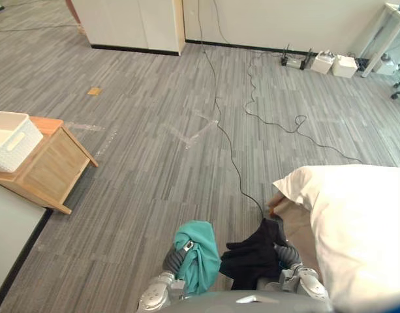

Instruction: Tidy the bed and pick cloth on bed and put in laundry

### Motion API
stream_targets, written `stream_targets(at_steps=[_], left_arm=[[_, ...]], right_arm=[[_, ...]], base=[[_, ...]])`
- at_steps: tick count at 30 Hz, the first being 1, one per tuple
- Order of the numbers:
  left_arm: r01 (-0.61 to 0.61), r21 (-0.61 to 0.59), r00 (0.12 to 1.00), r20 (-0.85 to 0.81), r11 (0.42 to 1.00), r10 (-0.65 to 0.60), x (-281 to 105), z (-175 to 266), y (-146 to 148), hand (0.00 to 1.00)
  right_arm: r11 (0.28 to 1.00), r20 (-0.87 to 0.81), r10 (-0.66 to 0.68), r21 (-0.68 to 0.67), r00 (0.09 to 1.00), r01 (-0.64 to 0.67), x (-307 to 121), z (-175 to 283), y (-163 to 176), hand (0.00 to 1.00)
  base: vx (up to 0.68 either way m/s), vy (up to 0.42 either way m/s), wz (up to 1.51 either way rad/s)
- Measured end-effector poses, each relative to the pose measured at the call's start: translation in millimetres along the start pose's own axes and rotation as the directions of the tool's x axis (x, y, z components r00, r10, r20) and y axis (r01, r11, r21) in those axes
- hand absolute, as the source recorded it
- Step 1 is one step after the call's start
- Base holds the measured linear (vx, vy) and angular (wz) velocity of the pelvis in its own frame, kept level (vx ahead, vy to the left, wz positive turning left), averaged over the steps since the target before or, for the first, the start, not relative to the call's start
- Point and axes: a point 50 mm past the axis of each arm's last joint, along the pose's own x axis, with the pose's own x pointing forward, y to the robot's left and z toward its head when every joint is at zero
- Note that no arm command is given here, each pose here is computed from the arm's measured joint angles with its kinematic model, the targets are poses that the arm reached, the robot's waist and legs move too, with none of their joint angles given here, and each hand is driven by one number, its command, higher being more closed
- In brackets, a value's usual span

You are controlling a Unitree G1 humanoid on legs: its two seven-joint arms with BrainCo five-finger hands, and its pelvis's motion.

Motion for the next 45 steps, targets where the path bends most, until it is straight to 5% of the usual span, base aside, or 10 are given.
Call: stream_targets(at_steps=[5, 12, 27, 45], left_arm=[[-0.020, -0.001, 0.998, -0.053, 1.000, 0.020, -10.1, -20.6, -0.2, 1.00], [0.038, -0.009, 0.995, 0.088, 0.999, -0.037, -10.0, -3.3, -19.2, 1.00], [0.012, -0.072, 0.995, 0.098, 0.997, -0.005, -5.8, 6.6, -7.5, 1.00], [-0.256, -0.028, 0.966, -0.030, 0.966, 0.255, -12.3, -15.3, 23.6, 1.00]], right_arm=[[1.000, -0.004, 0.008, -0.014, 1.000, -0.008, -8.9, -6.0, -13.2, 1.00], [1.000, -0.003, 0.010, -0.013, 1.000, -0.010, -1.1, 6.3, -16.5, 1.00], [1.000, 0.053, -0.004, -0.002, 0.999, 0.004, -3.1, 4.7, -6.5, 1.00], [0.990, 0.137, 0.115, -0.098, 0.984, -0.102, 7.4, 36.4, 32.5, 1.00]], base=[[0.40, -0.315, 0.39], [0.43, -0.205, -0.07], [0.48, 0.103, 0.06], [0.42, -0.041, 0.66]])
